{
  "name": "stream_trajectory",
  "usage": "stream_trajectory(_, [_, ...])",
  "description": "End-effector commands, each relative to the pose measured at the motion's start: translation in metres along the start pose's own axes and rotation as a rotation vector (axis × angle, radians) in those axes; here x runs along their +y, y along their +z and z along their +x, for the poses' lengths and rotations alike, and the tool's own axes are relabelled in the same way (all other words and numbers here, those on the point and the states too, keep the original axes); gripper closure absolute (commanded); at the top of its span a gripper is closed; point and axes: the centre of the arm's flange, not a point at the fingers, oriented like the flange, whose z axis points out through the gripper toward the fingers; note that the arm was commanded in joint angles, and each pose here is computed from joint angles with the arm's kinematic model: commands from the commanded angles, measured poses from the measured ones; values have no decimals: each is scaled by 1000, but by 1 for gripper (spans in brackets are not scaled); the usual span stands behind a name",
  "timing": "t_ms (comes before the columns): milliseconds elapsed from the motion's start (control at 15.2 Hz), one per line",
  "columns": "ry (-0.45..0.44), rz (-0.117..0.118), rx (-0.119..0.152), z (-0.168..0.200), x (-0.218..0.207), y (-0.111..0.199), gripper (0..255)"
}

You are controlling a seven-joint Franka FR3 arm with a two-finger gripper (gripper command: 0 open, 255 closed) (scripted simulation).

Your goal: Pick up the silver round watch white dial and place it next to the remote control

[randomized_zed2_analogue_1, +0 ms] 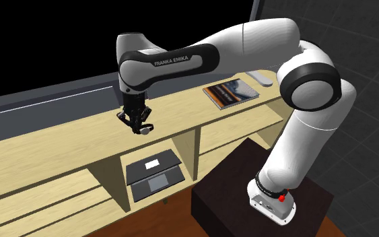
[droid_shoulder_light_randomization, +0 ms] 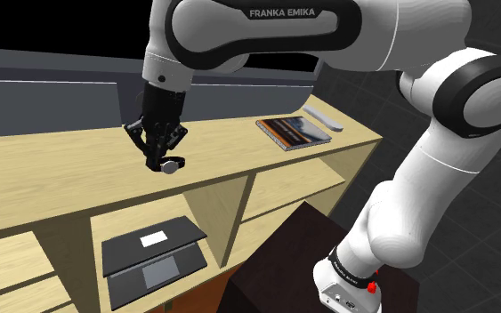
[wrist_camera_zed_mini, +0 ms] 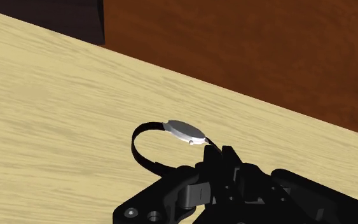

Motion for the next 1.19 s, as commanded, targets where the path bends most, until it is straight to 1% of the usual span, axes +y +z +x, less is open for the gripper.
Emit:
stream_trajectory(0, [0, 0, -1, 0, 0, 0, 255])
stream_trajectory(264, [0, 0, -1, 0, 0, 1, 255])
stream_trajectory(1122, [0, 0, -1, -8, -17, -65, 255])
